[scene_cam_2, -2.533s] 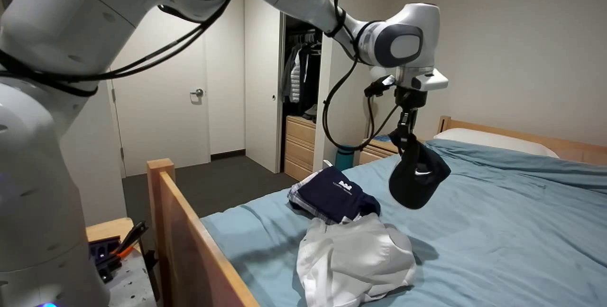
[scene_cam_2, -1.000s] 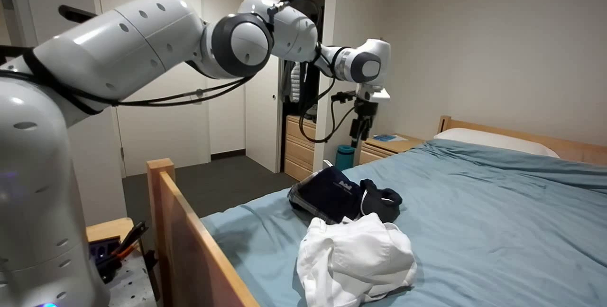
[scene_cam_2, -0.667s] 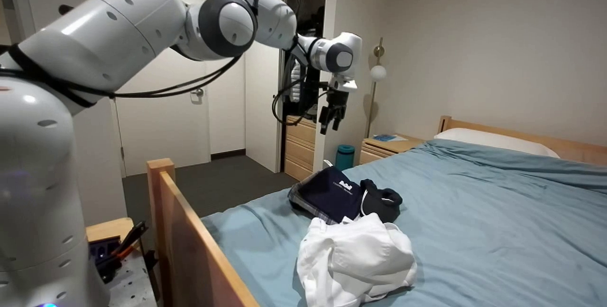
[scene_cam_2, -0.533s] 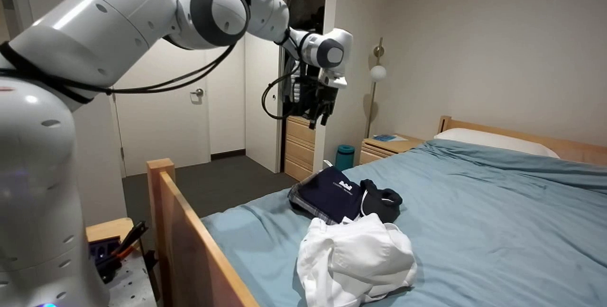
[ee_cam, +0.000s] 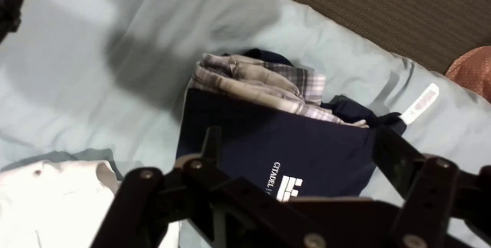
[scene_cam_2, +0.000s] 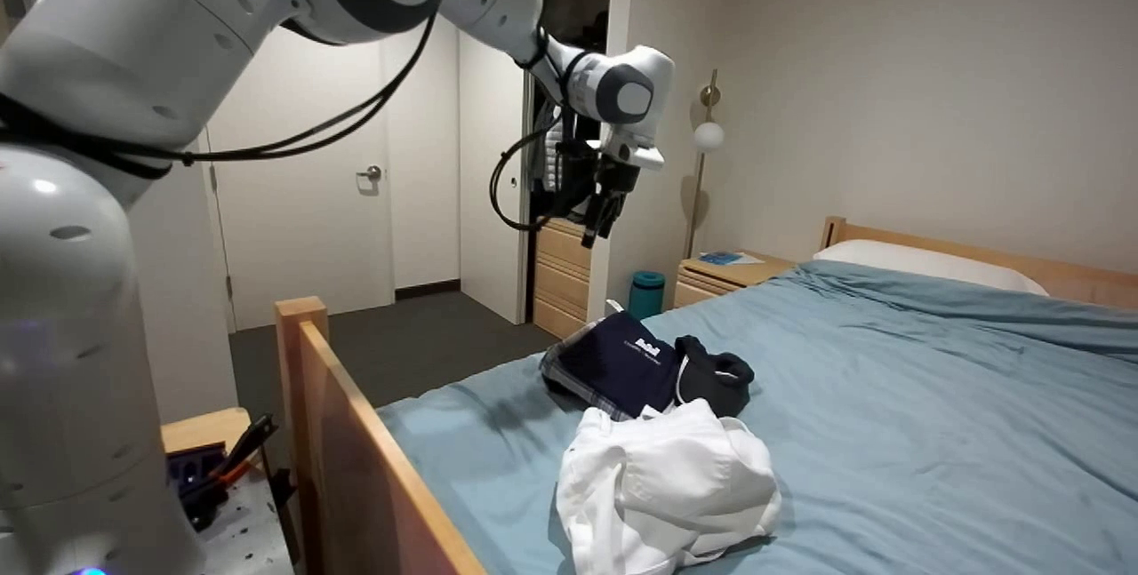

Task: Unfold the white shorts

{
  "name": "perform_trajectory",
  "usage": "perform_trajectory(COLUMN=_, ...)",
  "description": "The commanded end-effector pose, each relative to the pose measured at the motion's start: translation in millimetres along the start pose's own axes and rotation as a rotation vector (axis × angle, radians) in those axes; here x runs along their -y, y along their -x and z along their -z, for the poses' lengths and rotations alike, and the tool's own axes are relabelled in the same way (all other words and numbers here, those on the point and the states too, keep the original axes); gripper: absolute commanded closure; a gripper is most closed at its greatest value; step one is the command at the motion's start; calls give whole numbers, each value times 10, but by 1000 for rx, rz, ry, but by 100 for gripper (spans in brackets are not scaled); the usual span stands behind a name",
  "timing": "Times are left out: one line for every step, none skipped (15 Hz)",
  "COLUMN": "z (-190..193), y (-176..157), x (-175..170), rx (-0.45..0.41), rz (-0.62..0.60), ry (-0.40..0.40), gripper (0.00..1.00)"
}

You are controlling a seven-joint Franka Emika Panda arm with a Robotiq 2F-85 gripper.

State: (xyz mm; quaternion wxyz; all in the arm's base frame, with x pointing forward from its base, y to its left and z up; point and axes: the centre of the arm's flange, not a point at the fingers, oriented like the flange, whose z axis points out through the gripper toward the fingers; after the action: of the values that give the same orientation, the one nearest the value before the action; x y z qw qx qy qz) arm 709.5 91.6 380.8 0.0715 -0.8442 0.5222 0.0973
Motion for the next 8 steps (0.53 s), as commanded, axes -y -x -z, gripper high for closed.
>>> perform_trajectory(z=-215, y=-352, x=752, rx=14, rz=190, ry=31, gripper=0)
perform_trajectory(z=-340, y=-398, x=826, rx=30, rz=234, ry=50, gripper=0)
perform_trajectory(z=-481, y=-431, x=896, rx=43, rz=273, ry=79, gripper=0)
perform_trajectory(z=-592, y=-432, x=961, rx=58, rz=317, ry=102, gripper=0)
perform_trajectory(z=-699, y=-425, x=1005, rx=72, rz=369, ry=112, gripper=0)
perform_trajectory(z=-824, y=-432, x=615, rx=93, rz=413, ry=132, gripper=0)
perform_trajectory(z=-812, y=-414, x=459, rx=97, rz=459, ry=159, gripper=0)
perform_trajectory(z=-785, y=-421, x=317, rx=95, rz=508, ry=187, gripper=0)
